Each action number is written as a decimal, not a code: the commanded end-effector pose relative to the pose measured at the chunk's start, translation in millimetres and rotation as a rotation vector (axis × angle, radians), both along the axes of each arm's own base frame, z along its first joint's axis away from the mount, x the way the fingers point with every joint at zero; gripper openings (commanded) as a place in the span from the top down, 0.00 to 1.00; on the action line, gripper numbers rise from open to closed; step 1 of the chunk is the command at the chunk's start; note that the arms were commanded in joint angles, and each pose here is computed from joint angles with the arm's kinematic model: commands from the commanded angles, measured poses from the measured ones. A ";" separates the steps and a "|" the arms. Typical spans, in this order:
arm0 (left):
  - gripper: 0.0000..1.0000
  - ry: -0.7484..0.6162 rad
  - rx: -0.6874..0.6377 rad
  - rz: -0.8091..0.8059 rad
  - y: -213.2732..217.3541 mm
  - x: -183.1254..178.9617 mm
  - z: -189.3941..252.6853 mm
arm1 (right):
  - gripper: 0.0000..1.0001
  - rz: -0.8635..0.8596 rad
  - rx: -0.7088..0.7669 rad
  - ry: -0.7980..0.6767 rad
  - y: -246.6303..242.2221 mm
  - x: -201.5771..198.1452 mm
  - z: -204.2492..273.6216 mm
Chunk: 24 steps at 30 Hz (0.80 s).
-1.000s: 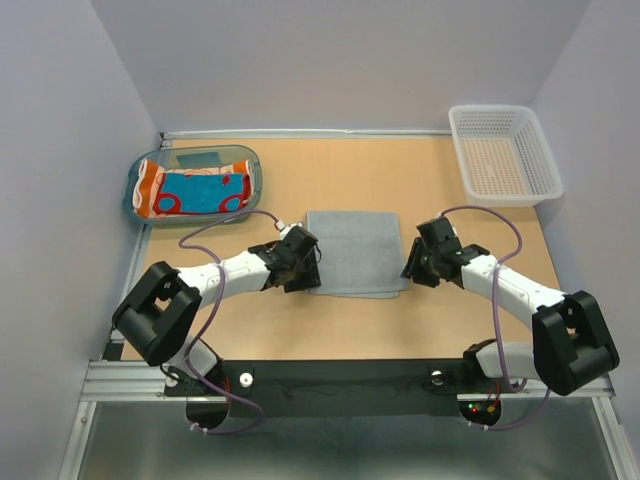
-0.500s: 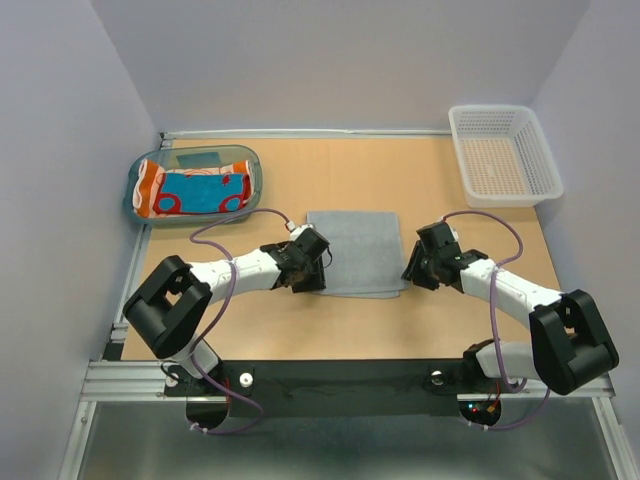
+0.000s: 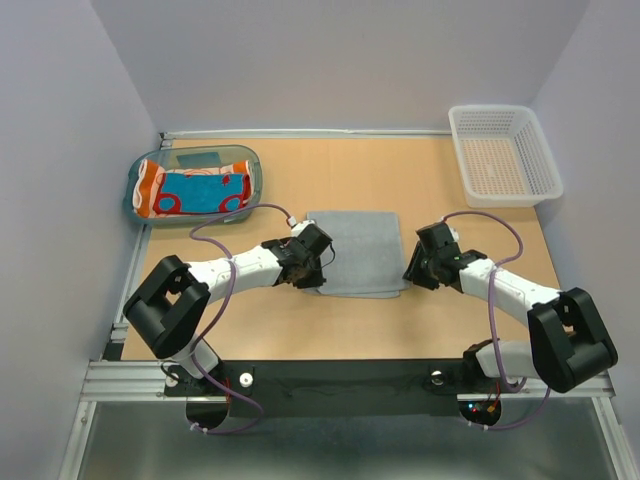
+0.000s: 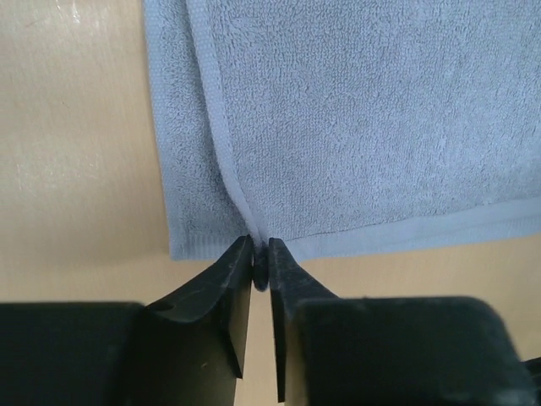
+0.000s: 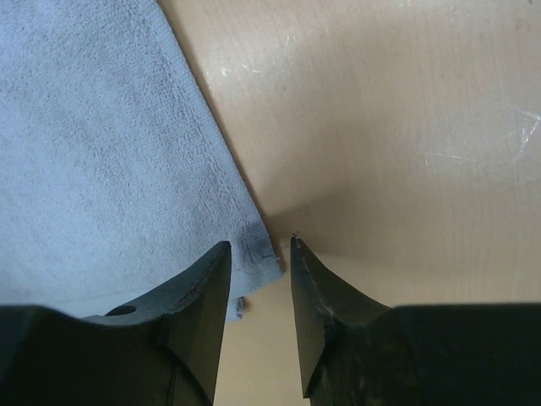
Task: Fold and stack the towels
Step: Fold the towel
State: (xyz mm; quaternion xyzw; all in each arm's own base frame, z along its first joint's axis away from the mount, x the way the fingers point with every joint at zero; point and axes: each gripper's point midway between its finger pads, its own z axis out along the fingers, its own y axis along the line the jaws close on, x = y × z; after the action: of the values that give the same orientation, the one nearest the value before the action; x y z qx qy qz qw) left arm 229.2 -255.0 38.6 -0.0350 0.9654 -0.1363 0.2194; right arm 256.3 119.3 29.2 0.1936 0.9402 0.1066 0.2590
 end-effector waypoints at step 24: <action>1.00 -0.054 0.006 -0.002 -3.0 9.4 21.6 | 0.82 0.007 -0.051 0.104 -8.6 -16.9 -23.2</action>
State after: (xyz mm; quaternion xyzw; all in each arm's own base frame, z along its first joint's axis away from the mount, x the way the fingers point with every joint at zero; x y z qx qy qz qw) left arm 229.3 -253.3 40.7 -0.0335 0.9665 -0.1295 0.2190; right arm 257.4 125.1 20.7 0.1884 0.9447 0.1121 0.2438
